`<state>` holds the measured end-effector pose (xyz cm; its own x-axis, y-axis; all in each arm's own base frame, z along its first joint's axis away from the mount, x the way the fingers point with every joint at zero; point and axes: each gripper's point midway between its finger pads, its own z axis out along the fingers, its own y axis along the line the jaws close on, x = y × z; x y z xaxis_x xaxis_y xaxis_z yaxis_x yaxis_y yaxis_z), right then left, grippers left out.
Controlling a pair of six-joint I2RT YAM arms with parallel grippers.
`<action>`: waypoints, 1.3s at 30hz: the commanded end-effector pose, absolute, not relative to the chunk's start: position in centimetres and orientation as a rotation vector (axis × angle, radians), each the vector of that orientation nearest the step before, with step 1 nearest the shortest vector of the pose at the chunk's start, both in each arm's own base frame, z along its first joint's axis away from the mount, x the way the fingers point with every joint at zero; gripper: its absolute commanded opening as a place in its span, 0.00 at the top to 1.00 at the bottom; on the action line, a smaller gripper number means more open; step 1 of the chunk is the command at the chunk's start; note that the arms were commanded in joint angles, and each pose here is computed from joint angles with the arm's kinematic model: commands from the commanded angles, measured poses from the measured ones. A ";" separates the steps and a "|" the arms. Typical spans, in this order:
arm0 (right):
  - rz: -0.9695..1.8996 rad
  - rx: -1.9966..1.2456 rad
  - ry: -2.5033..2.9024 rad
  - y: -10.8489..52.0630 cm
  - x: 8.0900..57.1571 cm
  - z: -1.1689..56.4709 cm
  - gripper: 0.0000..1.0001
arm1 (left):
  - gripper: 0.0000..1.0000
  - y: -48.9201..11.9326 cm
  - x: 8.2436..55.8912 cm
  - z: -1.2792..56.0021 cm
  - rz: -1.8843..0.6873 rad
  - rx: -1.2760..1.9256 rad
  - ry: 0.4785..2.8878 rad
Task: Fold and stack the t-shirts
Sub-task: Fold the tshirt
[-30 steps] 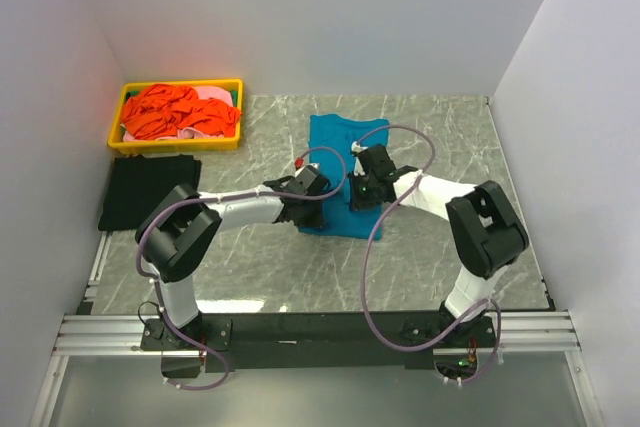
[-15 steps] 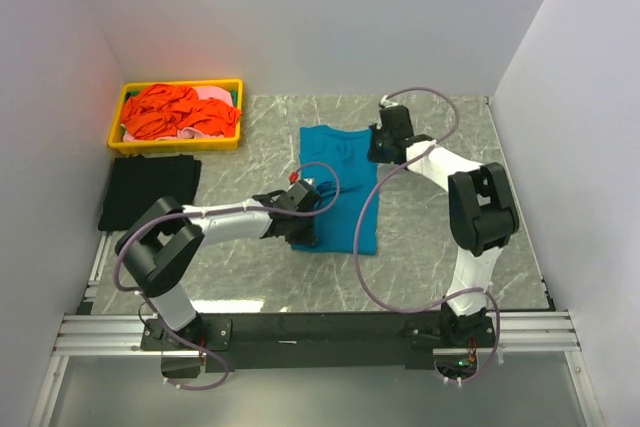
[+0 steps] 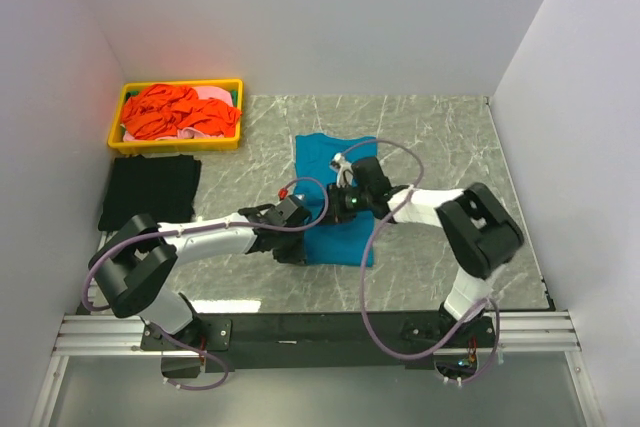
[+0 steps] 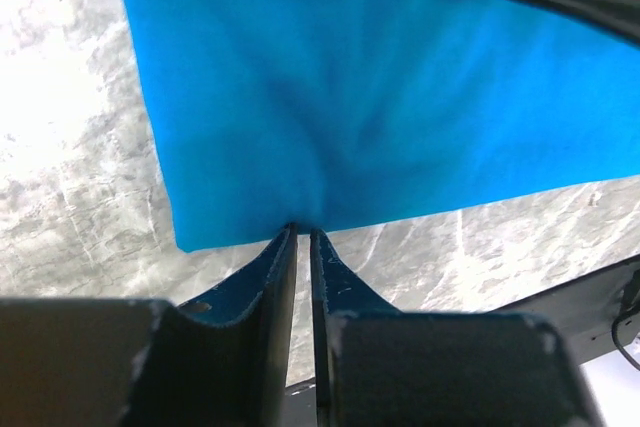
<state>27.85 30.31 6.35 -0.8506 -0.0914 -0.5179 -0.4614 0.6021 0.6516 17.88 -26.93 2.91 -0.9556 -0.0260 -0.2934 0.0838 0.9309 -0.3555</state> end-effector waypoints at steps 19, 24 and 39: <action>1.243 -0.173 2.208 27.9 45.5 9.7 0.80 | 0.75 -27.2 18.2 5.8 -0.615 0.007 2.714; 1.266 -0.150 2.248 27.9 46.6 7.5 0.80 | 0.65 -27.2 19.7 8.5 -0.643 -0.024 2.621; 1.401 0.244 2.224 25.3 50.3 4.8 0.79 | 0.52 -22.6 21.9 10.0 -0.700 -0.233 2.510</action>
<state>49.12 25.53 2.69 -0.8797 0.3827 -0.2823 -0.0815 0.4637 0.8823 21.68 -22.54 9.18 -0.8597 -0.2757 -0.4300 -0.0288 0.8666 -0.4981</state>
